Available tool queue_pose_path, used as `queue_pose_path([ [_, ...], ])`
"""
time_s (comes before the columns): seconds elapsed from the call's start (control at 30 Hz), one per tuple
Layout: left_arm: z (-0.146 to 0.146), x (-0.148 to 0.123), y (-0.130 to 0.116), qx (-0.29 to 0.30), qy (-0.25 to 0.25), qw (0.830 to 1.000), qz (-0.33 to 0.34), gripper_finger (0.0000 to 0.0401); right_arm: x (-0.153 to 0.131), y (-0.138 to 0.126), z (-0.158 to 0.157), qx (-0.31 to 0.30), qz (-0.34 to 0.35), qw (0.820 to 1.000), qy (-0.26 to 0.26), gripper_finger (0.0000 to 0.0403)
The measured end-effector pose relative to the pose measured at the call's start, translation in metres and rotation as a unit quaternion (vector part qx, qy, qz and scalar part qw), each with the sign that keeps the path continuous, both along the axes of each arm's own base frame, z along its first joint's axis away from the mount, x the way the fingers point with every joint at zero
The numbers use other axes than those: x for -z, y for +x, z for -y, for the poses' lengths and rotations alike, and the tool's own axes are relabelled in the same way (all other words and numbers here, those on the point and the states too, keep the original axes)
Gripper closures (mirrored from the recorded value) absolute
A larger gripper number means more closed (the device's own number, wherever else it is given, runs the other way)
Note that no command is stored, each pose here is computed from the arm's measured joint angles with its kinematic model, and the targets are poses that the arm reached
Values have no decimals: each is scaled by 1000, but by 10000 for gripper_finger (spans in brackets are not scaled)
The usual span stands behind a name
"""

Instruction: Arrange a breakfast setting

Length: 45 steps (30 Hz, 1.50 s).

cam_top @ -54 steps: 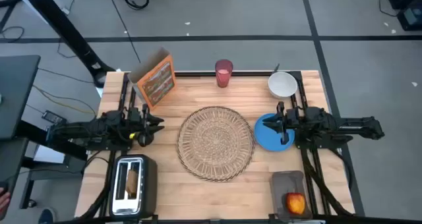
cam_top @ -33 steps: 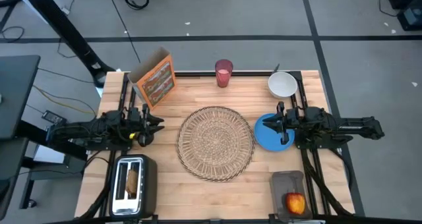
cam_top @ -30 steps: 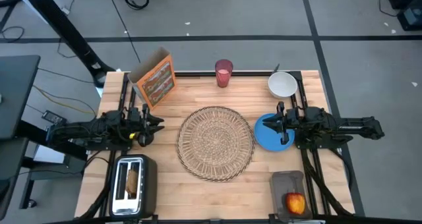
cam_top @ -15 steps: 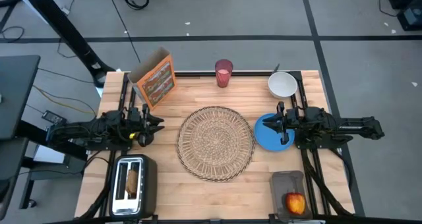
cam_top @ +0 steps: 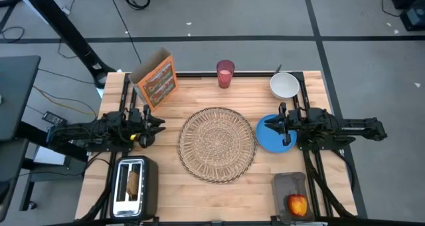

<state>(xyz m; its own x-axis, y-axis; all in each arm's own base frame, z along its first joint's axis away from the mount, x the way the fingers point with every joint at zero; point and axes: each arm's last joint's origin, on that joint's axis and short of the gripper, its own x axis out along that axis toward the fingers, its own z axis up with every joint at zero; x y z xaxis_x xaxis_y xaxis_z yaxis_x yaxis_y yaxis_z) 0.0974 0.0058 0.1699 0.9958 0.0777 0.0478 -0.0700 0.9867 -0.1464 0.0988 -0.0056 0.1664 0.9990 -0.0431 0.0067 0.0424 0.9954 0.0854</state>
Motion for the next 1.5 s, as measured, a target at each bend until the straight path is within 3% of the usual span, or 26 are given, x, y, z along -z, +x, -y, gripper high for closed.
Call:
queue_pose_path([
  [0.5, 0, 0, 0, 0, 0, 1000, 0, 257, 0, 0, 0, 0, 0, 1000, 0, 337],
  [0.6, 0, 0, 0, 0, 0, 1000, 0, 257, -4, 0, 1, 25, 23, 999, 4, 337],
  [0.67, 0, 0, 0, 0, 0, 1000, 0, 257, -12, -1, 2, 26, 67, 996, 62, 337],
  [0.77, 0, 0, 0, 0, 0, 1000, 0, 257, -26, -4, 1, -2, 145, 972, 183, 337],
  [0.93, 0, 0, 0, -2, 19, 1000, -1, 257, -33, -7, 7, 70, 204, 944, 248, 337],
  [1.13, 0, 0, 0, -3, 40, 999, -2, 257, -48, -4, 6, 70, 136, 944, 291, 346],
  [1.23, 0, 0, 0, -3, 39, 999, -2, 257, -63, -2, 8, 117, 76, 945, 295, 348],
  [1.37, 0, 0, 0, -1, 11, 1000, 0, 257, -87, 4, 13, 211, -20, 926, 312, 348],
  [1.5, 0, -1, 0, 0, -13, 1000, 5, 257, -106, 15, 22, 286, -142, 895, 310, 331],
])
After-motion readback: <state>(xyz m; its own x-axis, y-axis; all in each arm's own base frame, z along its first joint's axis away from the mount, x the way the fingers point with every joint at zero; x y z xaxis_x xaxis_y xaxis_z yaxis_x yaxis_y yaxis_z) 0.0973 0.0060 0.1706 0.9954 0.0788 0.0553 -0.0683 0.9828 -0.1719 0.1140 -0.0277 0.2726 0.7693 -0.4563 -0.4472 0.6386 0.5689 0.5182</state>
